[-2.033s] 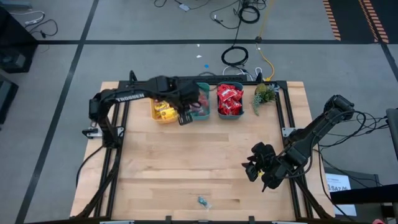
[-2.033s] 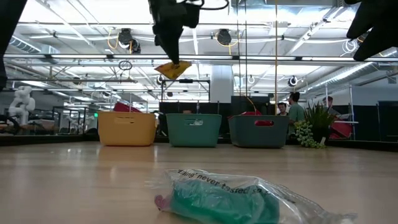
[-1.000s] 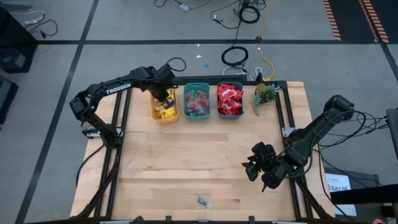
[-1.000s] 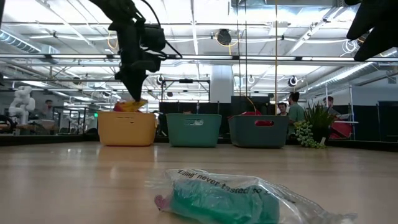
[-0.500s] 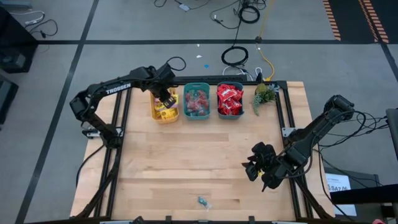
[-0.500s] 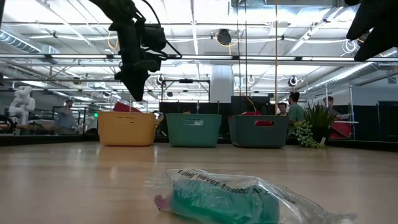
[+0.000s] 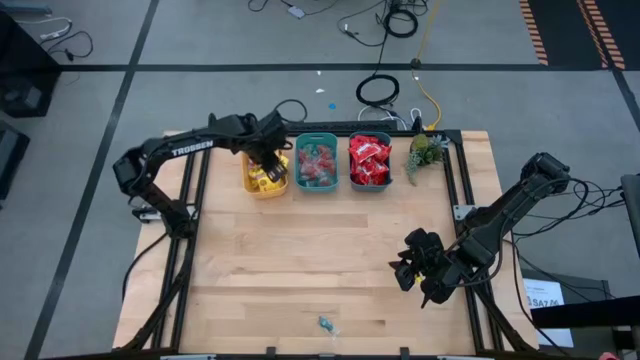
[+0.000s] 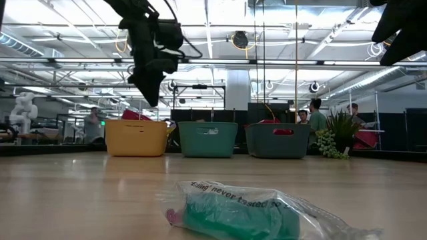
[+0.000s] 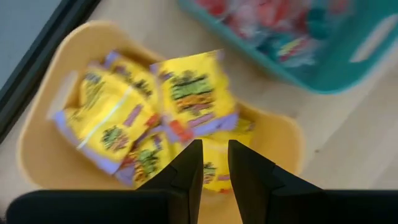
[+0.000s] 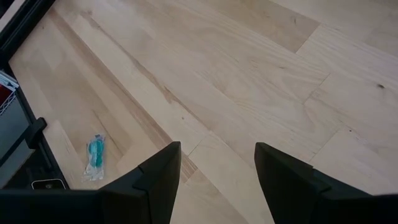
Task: Sort candy
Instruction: Put the blue gummy candy into the green bin
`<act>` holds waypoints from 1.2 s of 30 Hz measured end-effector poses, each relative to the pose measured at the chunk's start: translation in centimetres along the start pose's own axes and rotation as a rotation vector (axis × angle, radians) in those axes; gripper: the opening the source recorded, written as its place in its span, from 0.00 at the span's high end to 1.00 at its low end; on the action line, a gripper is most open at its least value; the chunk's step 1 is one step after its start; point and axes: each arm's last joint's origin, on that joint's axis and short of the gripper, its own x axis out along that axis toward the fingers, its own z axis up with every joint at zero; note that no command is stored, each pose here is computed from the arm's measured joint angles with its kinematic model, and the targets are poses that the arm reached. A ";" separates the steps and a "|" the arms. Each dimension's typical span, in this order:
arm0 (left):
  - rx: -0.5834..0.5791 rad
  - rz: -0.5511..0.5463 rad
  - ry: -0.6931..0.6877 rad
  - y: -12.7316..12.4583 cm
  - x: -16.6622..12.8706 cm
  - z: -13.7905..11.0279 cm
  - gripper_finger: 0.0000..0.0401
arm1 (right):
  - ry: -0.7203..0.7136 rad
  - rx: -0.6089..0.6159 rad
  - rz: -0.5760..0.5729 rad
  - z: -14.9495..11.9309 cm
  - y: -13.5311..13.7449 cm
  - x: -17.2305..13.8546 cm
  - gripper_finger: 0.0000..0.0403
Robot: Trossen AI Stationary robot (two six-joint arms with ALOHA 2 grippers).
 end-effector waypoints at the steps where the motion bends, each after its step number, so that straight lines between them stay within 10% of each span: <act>1: 0.016 -0.006 -0.011 -0.5 0.0 0.0 0.79 | 0.000 0.000 0.000 0.0 0.0 0.0 0.51; 12: 0.329 -0.182 -0.142 -9.2 -1.1 -0.9 0.79 | 0.000 0.007 0.010 0.0 0.1 0.0 0.51; 25: 0.733 -0.438 -0.463 -23.6 -4.9 -7.7 0.79 | 0.004 -0.044 0.021 0.0 0.2 0.0 0.51; 36: 0.846 -0.616 -0.639 -27.7 -7.4 -10.9 0.79 | 0.078 -0.083 0.039 -0.4 0.4 -0.1 0.51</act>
